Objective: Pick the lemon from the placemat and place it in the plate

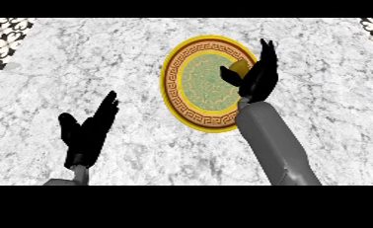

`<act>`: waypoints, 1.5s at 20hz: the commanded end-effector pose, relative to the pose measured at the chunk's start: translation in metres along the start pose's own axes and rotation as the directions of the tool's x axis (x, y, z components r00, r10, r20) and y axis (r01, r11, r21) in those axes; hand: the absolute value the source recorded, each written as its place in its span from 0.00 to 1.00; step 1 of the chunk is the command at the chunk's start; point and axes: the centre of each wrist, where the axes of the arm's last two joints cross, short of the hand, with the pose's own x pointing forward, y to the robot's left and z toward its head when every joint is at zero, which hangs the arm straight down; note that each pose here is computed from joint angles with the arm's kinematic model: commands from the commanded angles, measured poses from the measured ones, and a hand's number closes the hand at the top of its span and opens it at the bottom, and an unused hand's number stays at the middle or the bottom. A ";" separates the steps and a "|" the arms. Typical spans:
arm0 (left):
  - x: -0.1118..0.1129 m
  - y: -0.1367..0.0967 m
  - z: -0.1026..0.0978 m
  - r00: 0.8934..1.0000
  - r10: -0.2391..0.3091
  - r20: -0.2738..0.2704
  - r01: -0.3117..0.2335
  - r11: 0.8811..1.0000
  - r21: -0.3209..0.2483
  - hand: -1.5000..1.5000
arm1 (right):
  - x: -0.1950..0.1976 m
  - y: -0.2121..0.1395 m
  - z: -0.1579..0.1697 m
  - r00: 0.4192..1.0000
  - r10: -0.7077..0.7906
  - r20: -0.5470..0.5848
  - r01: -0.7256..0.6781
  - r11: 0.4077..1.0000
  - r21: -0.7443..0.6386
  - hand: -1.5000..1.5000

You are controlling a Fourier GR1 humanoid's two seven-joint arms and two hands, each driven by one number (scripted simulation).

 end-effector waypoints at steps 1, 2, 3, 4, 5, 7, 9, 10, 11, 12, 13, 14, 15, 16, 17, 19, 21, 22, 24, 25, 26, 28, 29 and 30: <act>-0.014 0.007 0.000 0.997 -0.012 -0.074 0.013 1.000 0.015 0.50 | 0.001 -0.003 0.010 0.980 -0.196 0.029 0.198 0.974 -0.108 0.00; -0.021 0.020 0.000 0.998 -0.004 -0.055 0.005 1.000 0.025 0.50 | -0.003 -0.006 0.003 0.976 -0.216 0.012 0.216 0.965 -0.146 0.00; -0.019 -0.011 0.003 0.998 0.013 -0.067 -0.012 1.000 0.008 0.50 | 0.000 -0.007 0.001 0.974 -0.228 -0.003 0.225 0.965 -0.132 0.00; -0.022 -0.012 -0.001 0.998 0.008 -0.069 -0.006 0.999 0.034 0.50 | 0.003 -0.018 -0.002 0.964 -0.266 -0.007 0.263 0.955 -0.136 0.00; -0.029 -0.001 0.009 0.996 0.019 -0.091 -0.017 1.000 0.016 0.50 | 0.004 -0.015 0.010 0.959 -0.284 -0.020 0.279 0.952 -0.128 0.00; -0.021 0.002 -0.004 0.997 0.006 -0.070 -0.002 0.999 0.049 0.50 | -0.010 -0.033 0.005 0.949 -0.312 -0.047 0.304 0.945 -0.122 0.00; -0.043 -0.009 0.019 0.997 0.018 -0.075 -0.015 0.999 0.036 0.50 | -0.008 -0.044 0.027 0.934 -0.354 -0.049 0.352 0.935 -0.047 0.00; -0.025 -0.017 -0.004 0.997 0.018 -0.077 -0.015 0.999 0.043 0.50 | -0.013 -0.045 0.038 0.925 -0.373 -0.077 0.370 0.928 -0.047 0.00; -0.022 0.009 0.008 0.996 0.027 -0.089 -0.023 0.999 0.046 0.50 | -0.021 -0.058 0.054 0.917 -0.395 -0.058 0.395 0.919 -0.011 0.00; -0.018 -0.001 0.009 0.997 0.021 -0.078 -0.019 0.999 0.031 0.50 | -0.023 -0.071 0.049 0.911 -0.409 -0.052 0.411 0.912 0.017 0.00; -0.020 0.002 0.009 0.997 0.015 -0.077 -0.013 1.000 0.024 0.50 | -0.019 -0.075 0.054 0.906 -0.421 -0.055 0.423 0.905 0.042 0.00; -0.003 0.010 0.003 0.998 0.025 -0.064 -0.022 0.999 0.041 0.50 | -0.021 -0.078 0.080 0.904 -0.425 -0.042 0.427 0.900 0.088 0.00; -0.012 0.004 0.009 0.996 0.020 -0.083 -0.017 0.999 0.039 0.50 | -0.026 -0.088 0.080 0.909 -0.413 -0.048 0.416 0.902 0.114 0.00; -0.016 0.026 0.010 0.996 0.009 -0.088 -0.005 0.999 0.044 0.50 | -0.030 -0.095 0.084 0.908 -0.416 -0.042 0.418 0.899 0.131 0.00; -0.027 0.017 0.018 0.997 0.013 -0.076 -0.009 0.999 0.049 0.50 | -0.047 -0.113 0.079 0.910 -0.411 -0.054 0.415 0.901 0.126 0.00; -0.022 0.016 -0.007 0.997 0.020 -0.080 -0.016 0.999 0.050 0.50 | -0.037 -0.108 0.095 0.906 -0.420 -0.042 0.421 0.891 0.172 0.00; -0.023 -0.005 0.000 0.997 0.009 -0.073 -0.006 0.999 0.038 0.50 | -0.055 -0.122 0.119 0.922 -0.386 -0.041 0.386 0.905 0.179 0.00; -0.040 0.020 0.006 0.997 0.010 -0.074 -0.007 0.999 0.039 0.50 | -0.062 -0.127 0.122 0.932 -0.362 -0.027 0.360 0.912 0.194 0.00; -0.018 0.014 0.012 0.997 0.018 -0.078 -0.016 0.999 0.030 0.50 | -0.066 -0.132 0.133 0.940 -0.341 -0.026 0.339 0.917 0.209 0.00; -0.003 0.015 -0.004 0.997 0.022 -0.080 -0.019 0.999 0.038 0.50 | -0.057 -0.142 0.126 0.942 -0.333 -0.026 0.332 0.922 0.201 0.00; -0.025 0.004 0.009 0.997 0.007 -0.077 -0.004 0.999 0.044 0.50 | -0.075 -0.157 0.145 0.950 -0.310 -0.032 0.309 0.926 0.218 0.00; -0.024 -0.001 0.003 0.997 0.023 -0.073 -0.019 0.999 0.050 0.50 | -0.076 -0.147 0.147 0.956 -0.292 -0.025 0.290 0.934 0.208 0.00; -0.023 -0.001 0.004 0.998 -0.003 -0.064 0.006 0.999 0.040 0.50 | -0.070 -0.142 0.159 0.956 -0.292 -0.029 0.291 0.930 0.224 0.00; -0.004 0.005 0.006 0.997 0.011 -0.074 -0.009 1.000 0.024 0.50 | -0.075 -0.154 0.168 0.952 -0.302 -0.043 0.304 0.931 0.203 0.00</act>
